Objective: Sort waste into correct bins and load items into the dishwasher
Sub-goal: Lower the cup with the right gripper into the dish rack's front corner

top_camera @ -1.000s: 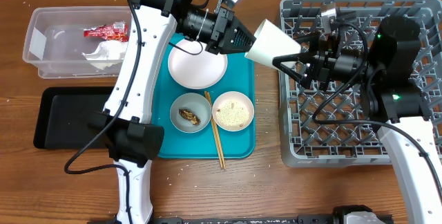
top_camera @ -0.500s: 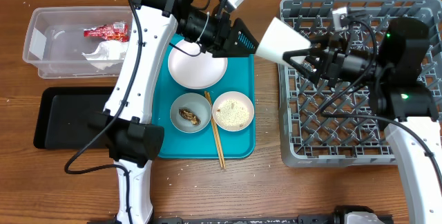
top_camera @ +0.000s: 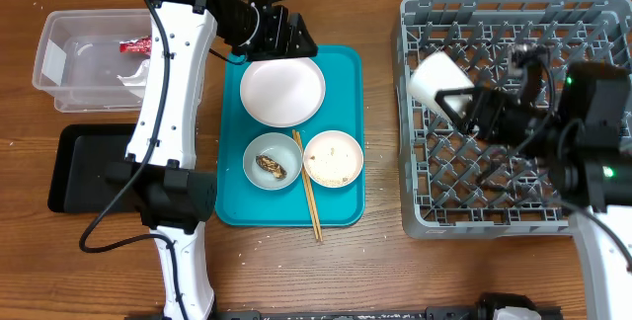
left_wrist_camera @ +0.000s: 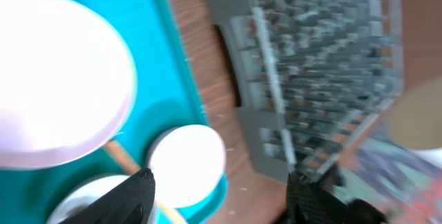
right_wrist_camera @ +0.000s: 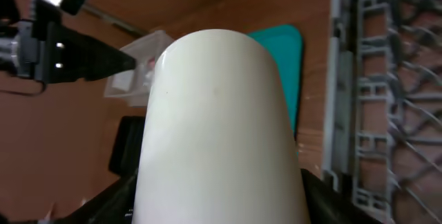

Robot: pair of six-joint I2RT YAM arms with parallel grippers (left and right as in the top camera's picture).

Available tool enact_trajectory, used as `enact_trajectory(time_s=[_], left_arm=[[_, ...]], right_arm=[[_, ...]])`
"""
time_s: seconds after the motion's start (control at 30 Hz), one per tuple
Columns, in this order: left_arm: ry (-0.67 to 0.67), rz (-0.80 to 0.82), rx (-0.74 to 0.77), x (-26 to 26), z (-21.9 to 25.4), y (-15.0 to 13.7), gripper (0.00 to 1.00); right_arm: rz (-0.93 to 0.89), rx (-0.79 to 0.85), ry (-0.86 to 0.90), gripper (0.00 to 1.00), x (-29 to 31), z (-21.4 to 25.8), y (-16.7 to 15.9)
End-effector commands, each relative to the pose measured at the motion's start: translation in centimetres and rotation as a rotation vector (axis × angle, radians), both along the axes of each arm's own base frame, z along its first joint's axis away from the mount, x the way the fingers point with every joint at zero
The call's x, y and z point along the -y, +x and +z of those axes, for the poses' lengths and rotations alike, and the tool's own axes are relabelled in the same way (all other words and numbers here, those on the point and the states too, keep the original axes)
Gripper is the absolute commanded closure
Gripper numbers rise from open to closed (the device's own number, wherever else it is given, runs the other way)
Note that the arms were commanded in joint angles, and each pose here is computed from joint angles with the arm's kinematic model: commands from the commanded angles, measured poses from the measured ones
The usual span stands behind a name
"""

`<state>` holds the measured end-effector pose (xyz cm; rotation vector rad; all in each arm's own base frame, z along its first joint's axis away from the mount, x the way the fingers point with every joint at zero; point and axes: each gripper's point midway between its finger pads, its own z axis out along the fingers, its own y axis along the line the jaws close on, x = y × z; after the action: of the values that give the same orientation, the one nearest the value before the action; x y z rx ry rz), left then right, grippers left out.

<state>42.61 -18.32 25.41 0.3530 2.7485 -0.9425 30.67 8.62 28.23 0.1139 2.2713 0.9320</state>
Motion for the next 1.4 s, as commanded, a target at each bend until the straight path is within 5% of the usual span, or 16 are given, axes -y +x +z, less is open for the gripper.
enact_trajectory(time_s=[0.0, 0.87, 1.37], left_arm=[[0.151, 0.055, 0.024, -1.8, -1.3, 0.7, 0.37], [0.389, 0.039, 0.104, -1.0, -2.6, 0.7, 0.35], [0.388, 0.040, 0.109, -1.0, -2.6, 0.8, 0.33]], right_arm=[[-0.152, -0.018, -0.108, 0.53, 2.6, -0.2, -0.8], [-0.406, -0.511, -0.384, 0.53, 8.2, -7.5, -9.9], [-0.178, -0.721, -0.510, 0.51, 4.3, -12.1, -9.8]])
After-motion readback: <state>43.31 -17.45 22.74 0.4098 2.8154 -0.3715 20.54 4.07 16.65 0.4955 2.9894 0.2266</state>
